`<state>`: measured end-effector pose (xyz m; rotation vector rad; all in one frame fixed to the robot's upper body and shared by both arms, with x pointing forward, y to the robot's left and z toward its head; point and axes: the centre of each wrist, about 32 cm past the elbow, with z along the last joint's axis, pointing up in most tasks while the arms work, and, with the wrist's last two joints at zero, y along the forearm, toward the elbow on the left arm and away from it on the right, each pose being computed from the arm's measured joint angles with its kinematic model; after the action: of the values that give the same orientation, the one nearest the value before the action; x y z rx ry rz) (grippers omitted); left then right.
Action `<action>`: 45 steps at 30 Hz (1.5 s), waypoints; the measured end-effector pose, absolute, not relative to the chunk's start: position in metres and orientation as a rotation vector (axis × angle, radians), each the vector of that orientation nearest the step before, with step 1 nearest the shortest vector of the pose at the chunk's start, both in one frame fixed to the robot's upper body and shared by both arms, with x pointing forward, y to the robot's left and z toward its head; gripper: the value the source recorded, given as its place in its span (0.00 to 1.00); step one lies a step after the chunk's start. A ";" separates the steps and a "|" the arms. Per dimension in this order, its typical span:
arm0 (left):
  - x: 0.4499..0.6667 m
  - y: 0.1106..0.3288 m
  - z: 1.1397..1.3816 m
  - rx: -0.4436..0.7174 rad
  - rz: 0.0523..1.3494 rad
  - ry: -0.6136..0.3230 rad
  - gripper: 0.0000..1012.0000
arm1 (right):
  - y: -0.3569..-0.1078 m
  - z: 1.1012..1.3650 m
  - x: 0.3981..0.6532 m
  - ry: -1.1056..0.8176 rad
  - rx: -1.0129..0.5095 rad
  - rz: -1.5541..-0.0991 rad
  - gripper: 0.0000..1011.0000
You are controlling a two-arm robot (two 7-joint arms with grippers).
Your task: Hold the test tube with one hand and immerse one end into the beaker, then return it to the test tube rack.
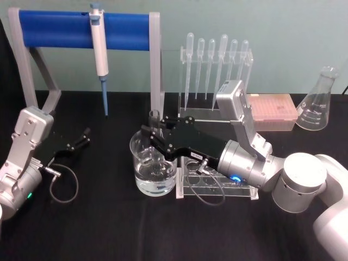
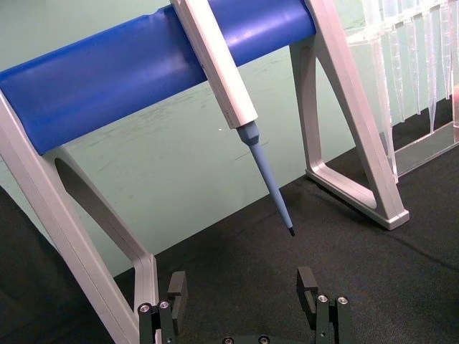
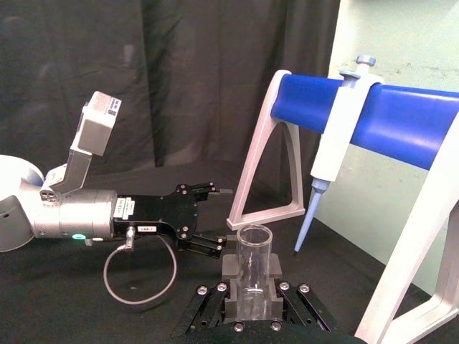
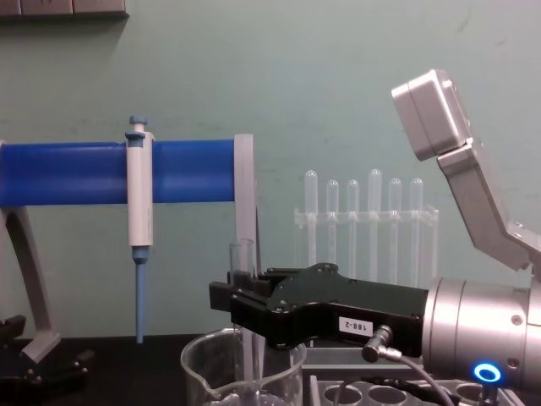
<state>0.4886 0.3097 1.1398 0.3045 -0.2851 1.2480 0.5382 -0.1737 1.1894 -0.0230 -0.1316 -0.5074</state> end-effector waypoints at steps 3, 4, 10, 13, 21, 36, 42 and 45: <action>0.489 0.310 1.140 0.305 1.248 -0.285 0.99 | -0.174 1.189 0.538 -0.132 -0.023 -0.508 0.22; 0.489 0.310 1.140 0.304 1.248 -0.285 0.99 | -0.174 1.189 0.538 -0.132 -0.023 -0.508 0.22; 0.489 0.310 1.140 0.305 1.248 -0.285 0.99 | -0.174 1.189 0.538 -0.132 -0.023 -0.507 0.22; 0.489 0.310 1.140 0.305 1.248 -0.285 0.99 | -0.174 1.189 0.538 -0.132 -0.023 -0.507 0.22; 0.489 0.310 1.140 0.305 1.248 -0.285 0.99 | -0.174 1.189 0.538 -0.132 -0.023 -0.507 0.22; 0.489 0.310 1.140 0.304 1.248 -0.285 0.99 | -0.174 1.189 0.538 -0.132 -0.023 -0.507 0.22; 0.489 0.310 1.140 0.304 1.248 -0.285 0.99 | -0.174 1.189 0.538 -0.132 -0.023 -0.507 0.22; 0.489 0.310 1.140 0.304 1.248 -0.285 0.99 | -0.174 1.189 0.538 -0.132 -0.023 -0.507 0.22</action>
<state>0.4886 0.3096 1.1398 0.3043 -0.2851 1.2479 0.5382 -0.1737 1.1894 -0.0230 -0.1316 -0.5075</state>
